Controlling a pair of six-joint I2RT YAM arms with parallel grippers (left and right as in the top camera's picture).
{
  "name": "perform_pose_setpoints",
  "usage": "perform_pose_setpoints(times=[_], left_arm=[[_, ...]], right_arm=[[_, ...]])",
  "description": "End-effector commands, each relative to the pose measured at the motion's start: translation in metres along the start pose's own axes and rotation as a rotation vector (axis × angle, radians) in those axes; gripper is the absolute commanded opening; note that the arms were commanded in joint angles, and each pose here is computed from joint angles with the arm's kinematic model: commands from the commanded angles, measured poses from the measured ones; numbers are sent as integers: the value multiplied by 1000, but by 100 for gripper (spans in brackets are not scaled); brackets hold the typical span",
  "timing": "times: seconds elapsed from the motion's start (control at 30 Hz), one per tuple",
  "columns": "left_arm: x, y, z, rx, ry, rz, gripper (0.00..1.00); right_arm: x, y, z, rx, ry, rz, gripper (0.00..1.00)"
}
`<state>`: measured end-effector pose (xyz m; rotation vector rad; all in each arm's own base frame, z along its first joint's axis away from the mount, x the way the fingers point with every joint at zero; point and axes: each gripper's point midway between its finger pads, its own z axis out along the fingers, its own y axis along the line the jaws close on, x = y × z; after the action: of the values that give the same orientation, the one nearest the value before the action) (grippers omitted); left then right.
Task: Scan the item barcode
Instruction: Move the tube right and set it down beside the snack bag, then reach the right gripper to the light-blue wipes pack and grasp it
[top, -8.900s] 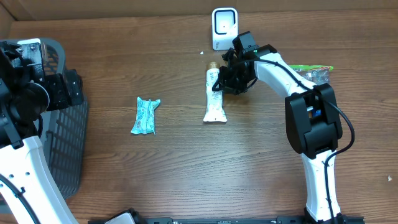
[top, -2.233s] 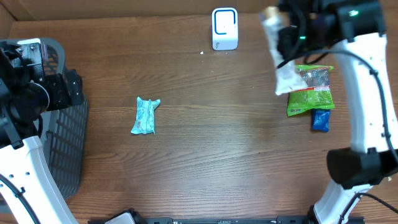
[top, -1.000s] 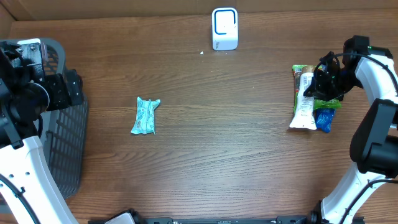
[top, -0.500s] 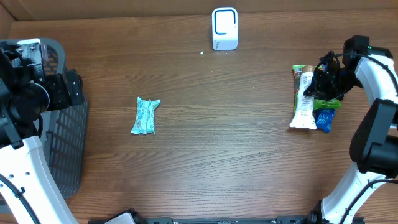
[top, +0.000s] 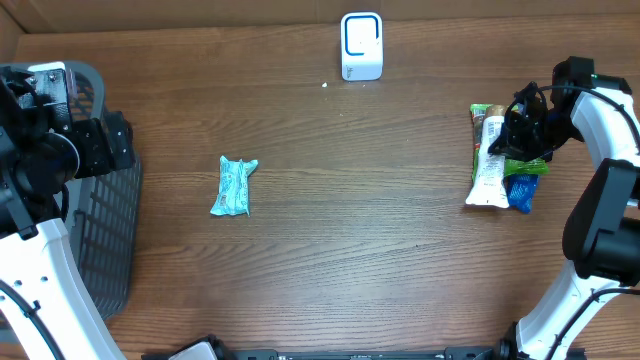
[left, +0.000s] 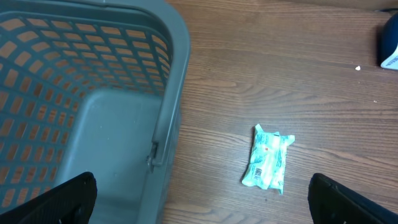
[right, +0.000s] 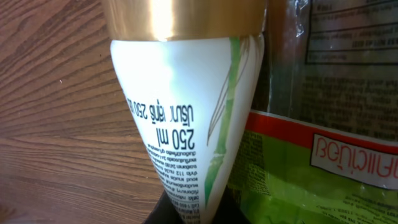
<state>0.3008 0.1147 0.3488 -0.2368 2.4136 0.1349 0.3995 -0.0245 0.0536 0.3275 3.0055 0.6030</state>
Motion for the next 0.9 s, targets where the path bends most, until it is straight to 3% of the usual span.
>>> perform_pose_setpoints(times=[0.0,0.03,0.07,0.17,0.3,0.5,0.7,0.87], left_arm=[[-4,0,-2,3,-12,17,100],[-4,0,-2,3,-12,17,100],[-4,0,-2,3,-12,17,100],[-4,0,-2,3,-12,17,100],[-4,0,-2,3,-12,17,100],[-4,0,-2,3,-12,17,100],[-4,0,-2,3,-12,17,100],[-4,0,-2,3,-12,17,100]], right_arm=[[-2,6,-9,-20,-28,-7,4],[-2,6,-9,-20,-27,-6,7],[-2,6,-9,-20,-27,-6,22],[-3,8,-14,-21,-29,-7,54],[-12,20,-36,-36,-53,-18,79],[-29,49,-90,-70,-130,-57,100],[-33,93,-141,-189,-195,-109,100],[-26,145,-151,-392,-183,-180,100]])
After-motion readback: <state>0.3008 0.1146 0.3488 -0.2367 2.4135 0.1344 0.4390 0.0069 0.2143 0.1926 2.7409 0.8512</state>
